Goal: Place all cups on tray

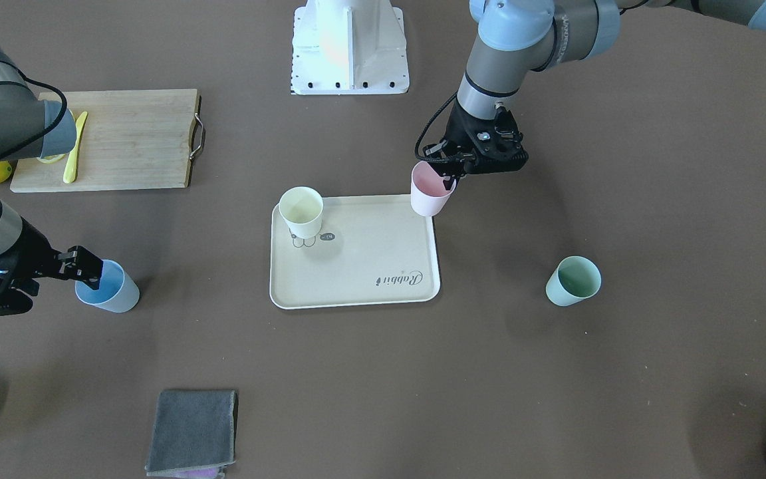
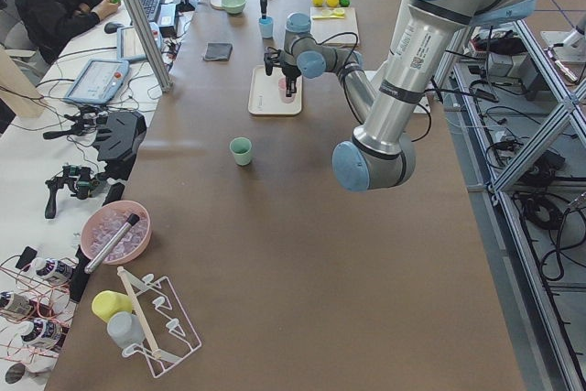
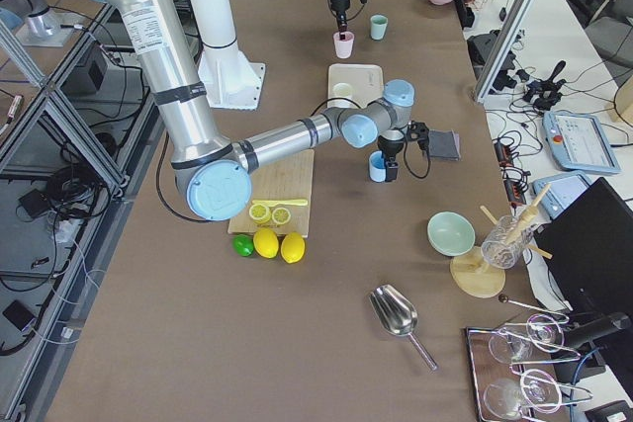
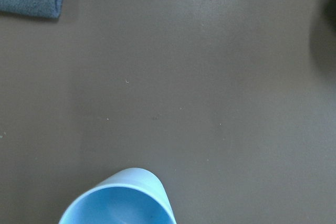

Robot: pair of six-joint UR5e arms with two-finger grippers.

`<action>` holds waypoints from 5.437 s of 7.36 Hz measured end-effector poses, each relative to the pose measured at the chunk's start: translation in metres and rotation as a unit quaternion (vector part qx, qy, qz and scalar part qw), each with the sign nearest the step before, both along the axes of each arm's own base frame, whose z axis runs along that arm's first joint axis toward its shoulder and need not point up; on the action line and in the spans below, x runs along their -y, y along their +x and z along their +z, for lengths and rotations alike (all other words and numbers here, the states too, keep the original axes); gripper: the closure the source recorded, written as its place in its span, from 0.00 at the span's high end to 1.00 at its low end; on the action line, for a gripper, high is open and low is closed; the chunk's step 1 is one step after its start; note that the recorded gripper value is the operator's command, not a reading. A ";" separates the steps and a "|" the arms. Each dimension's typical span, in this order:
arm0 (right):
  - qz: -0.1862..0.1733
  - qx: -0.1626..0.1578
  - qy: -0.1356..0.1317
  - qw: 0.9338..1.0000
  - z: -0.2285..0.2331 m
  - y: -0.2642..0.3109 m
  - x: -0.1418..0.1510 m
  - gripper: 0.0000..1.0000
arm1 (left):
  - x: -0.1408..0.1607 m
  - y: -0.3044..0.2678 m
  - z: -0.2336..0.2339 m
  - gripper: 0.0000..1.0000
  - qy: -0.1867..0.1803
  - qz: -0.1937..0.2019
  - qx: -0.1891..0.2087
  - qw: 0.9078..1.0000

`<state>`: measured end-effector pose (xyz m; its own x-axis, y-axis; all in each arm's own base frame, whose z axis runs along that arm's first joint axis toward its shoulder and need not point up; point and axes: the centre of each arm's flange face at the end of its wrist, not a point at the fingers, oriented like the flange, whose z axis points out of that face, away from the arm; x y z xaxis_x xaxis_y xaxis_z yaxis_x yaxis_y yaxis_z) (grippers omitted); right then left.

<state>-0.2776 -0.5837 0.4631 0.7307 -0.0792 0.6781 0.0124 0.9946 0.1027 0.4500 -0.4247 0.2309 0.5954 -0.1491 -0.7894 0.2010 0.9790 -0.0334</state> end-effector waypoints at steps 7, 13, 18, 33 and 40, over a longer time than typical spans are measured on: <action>-0.010 -0.003 -0.009 1.000 0.007 -0.017 -0.009 1.00 | -0.003 0.031 0.006 0.00 -0.004 0.013 0.007 1.000; -0.015 -0.012 -0.012 1.000 0.016 -0.028 -0.008 1.00 | 0.013 0.061 0.009 0.00 -0.002 0.015 0.004 1.000; -0.017 -0.021 -0.013 1.000 0.027 -0.034 -0.010 0.32 | 0.021 0.072 0.016 0.97 0.004 0.013 0.002 1.000; 0.026 0.048 -0.037 0.998 -0.221 -0.102 0.002 0.00 | 0.118 -0.138 0.054 0.97 0.106 0.072 0.002 0.992; 0.032 0.067 -0.037 0.997 -0.207 -0.232 -0.026 0.00 | 0.178 -0.202 0.118 0.97 0.129 0.112 0.065 0.983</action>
